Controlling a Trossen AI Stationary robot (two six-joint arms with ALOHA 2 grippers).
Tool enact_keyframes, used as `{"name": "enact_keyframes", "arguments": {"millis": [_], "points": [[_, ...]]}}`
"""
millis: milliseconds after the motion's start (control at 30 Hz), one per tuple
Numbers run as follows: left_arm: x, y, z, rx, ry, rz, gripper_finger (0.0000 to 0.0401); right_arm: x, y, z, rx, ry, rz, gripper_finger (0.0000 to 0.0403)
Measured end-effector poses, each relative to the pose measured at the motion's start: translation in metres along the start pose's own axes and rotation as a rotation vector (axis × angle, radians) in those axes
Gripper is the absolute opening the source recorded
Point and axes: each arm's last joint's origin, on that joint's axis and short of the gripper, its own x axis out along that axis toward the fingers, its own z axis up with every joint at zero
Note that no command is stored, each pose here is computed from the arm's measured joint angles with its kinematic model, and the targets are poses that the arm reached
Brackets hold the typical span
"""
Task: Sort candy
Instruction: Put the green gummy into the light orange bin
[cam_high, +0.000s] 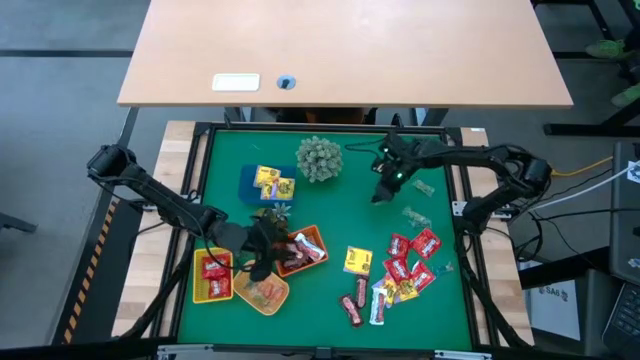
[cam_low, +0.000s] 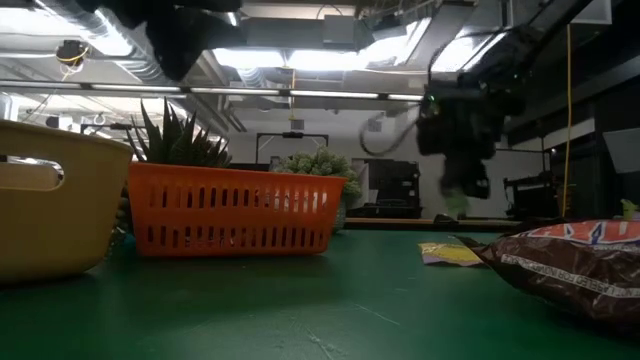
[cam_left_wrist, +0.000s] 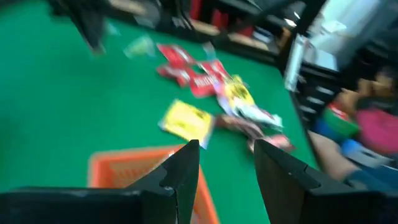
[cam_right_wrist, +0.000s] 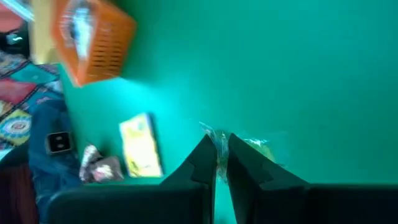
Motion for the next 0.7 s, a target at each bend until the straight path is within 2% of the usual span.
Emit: {"name": "enact_keyframes", "arguments": {"millis": [133, 267, 500, 700], "points": [[0.000, 0.002, 0.004, 0.099, -0.059, 0.074, 0.0139, 0.019, 0.032, 0.012, -0.115, -0.052, 0.098, 0.0028], [0.002, 0.007, 0.007, 0.143, -0.064, 0.099, 0.0139, 0.032, 0.074, 0.026, -0.238, -0.153, 0.220, 0.0028], [0.006, 0.016, 0.013, 0.201, -0.091, 0.134, 0.0139, 0.034, 0.150, 0.040, -0.543, -0.357, 0.465, 0.0028], [0.007, 0.019, 0.031, 0.276, -0.225, 0.138, 0.0139, 0.030, 0.193, 0.040, -0.645, -0.397, 0.542, 0.0028]]}}
